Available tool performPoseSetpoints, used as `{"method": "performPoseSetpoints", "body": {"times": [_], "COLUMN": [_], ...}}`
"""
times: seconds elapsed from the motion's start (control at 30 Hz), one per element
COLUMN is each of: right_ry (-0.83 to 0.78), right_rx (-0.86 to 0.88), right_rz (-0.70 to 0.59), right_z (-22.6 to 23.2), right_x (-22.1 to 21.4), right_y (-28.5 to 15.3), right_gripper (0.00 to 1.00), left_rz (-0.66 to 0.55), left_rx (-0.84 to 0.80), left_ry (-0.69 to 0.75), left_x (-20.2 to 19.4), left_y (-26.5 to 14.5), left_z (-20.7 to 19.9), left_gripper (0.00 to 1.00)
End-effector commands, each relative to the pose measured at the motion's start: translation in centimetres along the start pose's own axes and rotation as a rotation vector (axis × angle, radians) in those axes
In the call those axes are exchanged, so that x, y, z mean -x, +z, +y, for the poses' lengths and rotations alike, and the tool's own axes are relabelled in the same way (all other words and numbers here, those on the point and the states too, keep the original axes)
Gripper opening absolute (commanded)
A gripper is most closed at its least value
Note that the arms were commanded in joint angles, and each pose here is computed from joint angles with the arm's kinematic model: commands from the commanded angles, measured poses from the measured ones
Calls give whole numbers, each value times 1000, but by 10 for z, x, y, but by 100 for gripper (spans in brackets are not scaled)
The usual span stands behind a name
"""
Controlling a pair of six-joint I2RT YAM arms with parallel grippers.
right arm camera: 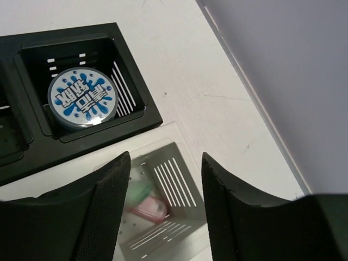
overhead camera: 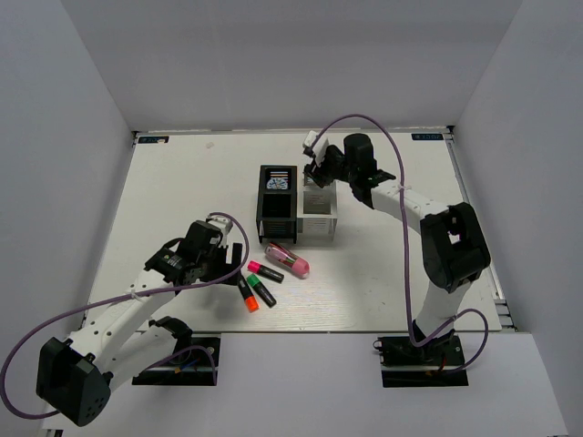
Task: Sort the stationery into containers
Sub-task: Place the stationery in the storage box, then move the stationery to the center of the board.
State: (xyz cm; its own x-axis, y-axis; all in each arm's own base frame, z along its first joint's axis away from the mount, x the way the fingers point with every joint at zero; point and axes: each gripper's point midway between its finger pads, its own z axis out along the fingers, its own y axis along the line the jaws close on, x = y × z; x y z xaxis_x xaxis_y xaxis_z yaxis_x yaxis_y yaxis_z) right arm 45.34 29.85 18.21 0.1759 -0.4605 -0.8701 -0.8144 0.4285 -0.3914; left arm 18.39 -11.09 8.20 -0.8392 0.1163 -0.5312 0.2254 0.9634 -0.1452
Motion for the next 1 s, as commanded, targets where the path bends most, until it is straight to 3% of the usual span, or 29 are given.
{"method": "performPoseSetpoints", "body": {"times": [0.0,0.07,0.1,0.13,0.17,0.2,0.27,0.3,0.4,0.43,0.47,0.5,0.53,0.57,0.6,0.63,0.67,0.7,0.77,0.8,0.83,0.97], "right_ry": [27,39,54,64,70,127,202,267,451,496,507,540,535,576,616,627,601,637,604,600,582,561], "right_rx": [17,19,21,19,13,-3,-20,-44,-76,-29,-6,45,101,146,185,160,120,130,42,24,-54,-159], "right_rz": [-37,-32,-30,-29,-36,-29,-11,-1,197,261,285,356,363,409,451,442,394,445,423,426,421,419], "right_z": [-2,-3,-2,-3,-4,-6,-4,-8,7,23,27,42,52,69,89,89,84,104,99,98,87,80], "right_x": [17,16,16,16,21,21,29,35,19,17,17,14,17,16,1,2,10,-16,-20,-21,-20,-30], "right_y": [-1,-2,-3,-4,-7,-14,-27,-33,-70,-87,-96,-114,-125,-146,-154,-166,-173,-180,-195,-199,-212,-233], "right_gripper": [58,58,58,56,44,32,0,0,0,11,37,84,90,90,90,80,72,67,62,61,61,61], "left_rz": [-29,-44,-48,-61,-62,-72,-78,-93,-141,-133,-183,-142,-111,-133,-126,-146,-178,-218,-250,-202,-218,-220], "left_rx": [-11,-41,-42,-48,-49,-84,-132,-149,-171,-164,-139,-112,-74,6,73,125,64,169,168,277,254,243], "left_ry": [3,-7,-14,-22,-57,-69,-139,-155,-198,-174,-176,-151,-161,-326,-325,-376,-405,-381,-557,-542,-668,-785], "left_x": [7,10,11,15,17,24,30,35,50,49,62,54,47,53,49,49,55,55,65,48,60,67], "left_y": [0,1,2,2,2,-3,-4,-6,-13,-14,-20,-13,-13,-22,-9,-8,-22,-7,-7,1,-1,29], "left_z": [-2,-8,-8,-10,-12,-20,-34,-39,-59,-65,-72,-79,-78,-80,-86,-86,-120,-114,-141,-129,-143,-169], "left_gripper": [93,78,41,22,7,0,0,0,19,43,58,77,81,85,85,86,92,94,99,99,99,95]}}
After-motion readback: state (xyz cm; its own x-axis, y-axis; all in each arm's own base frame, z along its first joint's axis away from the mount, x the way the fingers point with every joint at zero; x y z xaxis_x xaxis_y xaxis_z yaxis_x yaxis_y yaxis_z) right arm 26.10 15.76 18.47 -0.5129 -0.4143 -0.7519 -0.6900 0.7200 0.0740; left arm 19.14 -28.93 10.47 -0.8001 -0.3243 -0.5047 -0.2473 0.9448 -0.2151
